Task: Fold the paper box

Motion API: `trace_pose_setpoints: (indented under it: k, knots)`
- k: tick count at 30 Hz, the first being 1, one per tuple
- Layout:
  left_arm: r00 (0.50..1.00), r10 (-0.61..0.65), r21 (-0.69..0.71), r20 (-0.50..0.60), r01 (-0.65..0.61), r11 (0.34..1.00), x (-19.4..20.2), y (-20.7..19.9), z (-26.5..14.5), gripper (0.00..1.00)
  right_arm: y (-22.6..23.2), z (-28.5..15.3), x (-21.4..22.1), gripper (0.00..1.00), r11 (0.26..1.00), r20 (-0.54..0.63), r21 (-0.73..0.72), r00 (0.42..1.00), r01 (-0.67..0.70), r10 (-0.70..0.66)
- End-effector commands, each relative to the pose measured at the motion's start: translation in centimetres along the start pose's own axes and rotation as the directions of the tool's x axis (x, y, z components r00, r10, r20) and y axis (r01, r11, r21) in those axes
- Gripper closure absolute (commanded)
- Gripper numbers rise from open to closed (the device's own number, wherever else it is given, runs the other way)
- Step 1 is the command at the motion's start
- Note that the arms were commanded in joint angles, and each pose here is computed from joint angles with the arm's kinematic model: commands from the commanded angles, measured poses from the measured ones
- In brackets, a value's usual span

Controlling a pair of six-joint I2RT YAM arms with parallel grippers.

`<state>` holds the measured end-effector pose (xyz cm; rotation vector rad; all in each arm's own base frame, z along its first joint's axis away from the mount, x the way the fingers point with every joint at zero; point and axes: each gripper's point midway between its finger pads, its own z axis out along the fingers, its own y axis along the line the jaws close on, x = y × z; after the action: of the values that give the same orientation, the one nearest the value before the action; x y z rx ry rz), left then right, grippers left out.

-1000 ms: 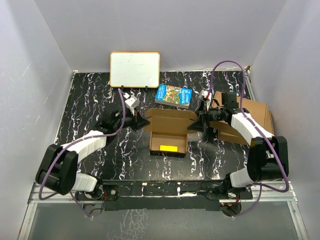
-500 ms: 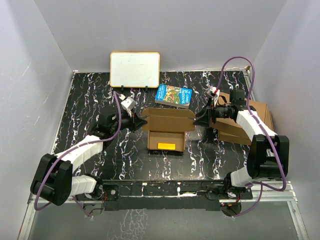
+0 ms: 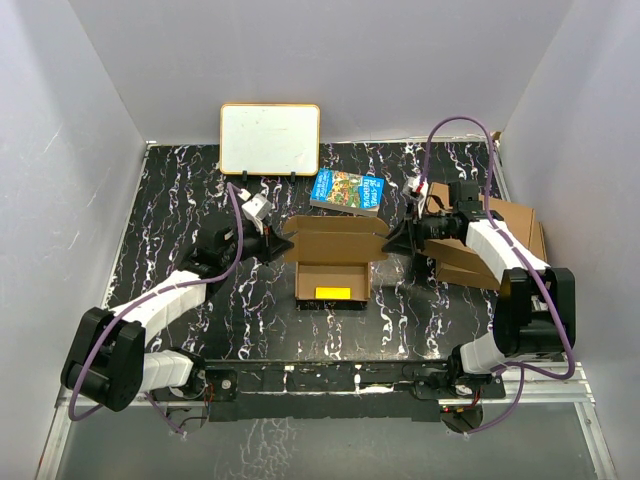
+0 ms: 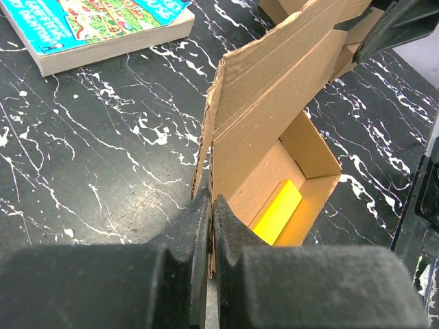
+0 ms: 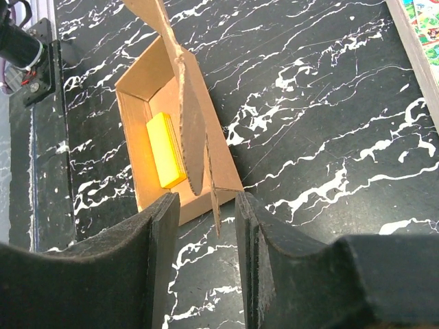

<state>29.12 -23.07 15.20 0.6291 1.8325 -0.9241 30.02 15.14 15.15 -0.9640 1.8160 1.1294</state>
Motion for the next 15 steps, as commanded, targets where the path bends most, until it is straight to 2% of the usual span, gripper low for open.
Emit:
trace_pose_setpoints:
  k: [1,7,11,15]
  knots:
    - [0.999,0.022,0.009,0.034,-0.022,1.0,-1.5,-0.4,-0.3,1.0,-1.0,-0.2,-2.2,0.58,0.994,0.017,0.034,0.994,0.105,-0.106]
    - [0.999,0.019,0.014,0.029,-0.019,1.0,-1.6,-0.4,-0.2,1.0,-0.3,0.8,-2.4,0.7,0.993,0.007,0.011,0.993,0.121,-0.121]
    - [0.999,0.017,0.019,0.028,-0.018,1.0,-1.7,-0.5,-0.1,1.0,-0.2,1.1,-2.3,0.73,0.992,0.001,0.005,0.992,0.123,-0.123]
    - [1.0,0.013,0.02,0.023,-0.014,1.0,-1.6,-0.5,-0.1,1.0,0.1,1.3,-2.5,0.86,0.991,-0.002,-0.002,0.991,0.133,-0.133]
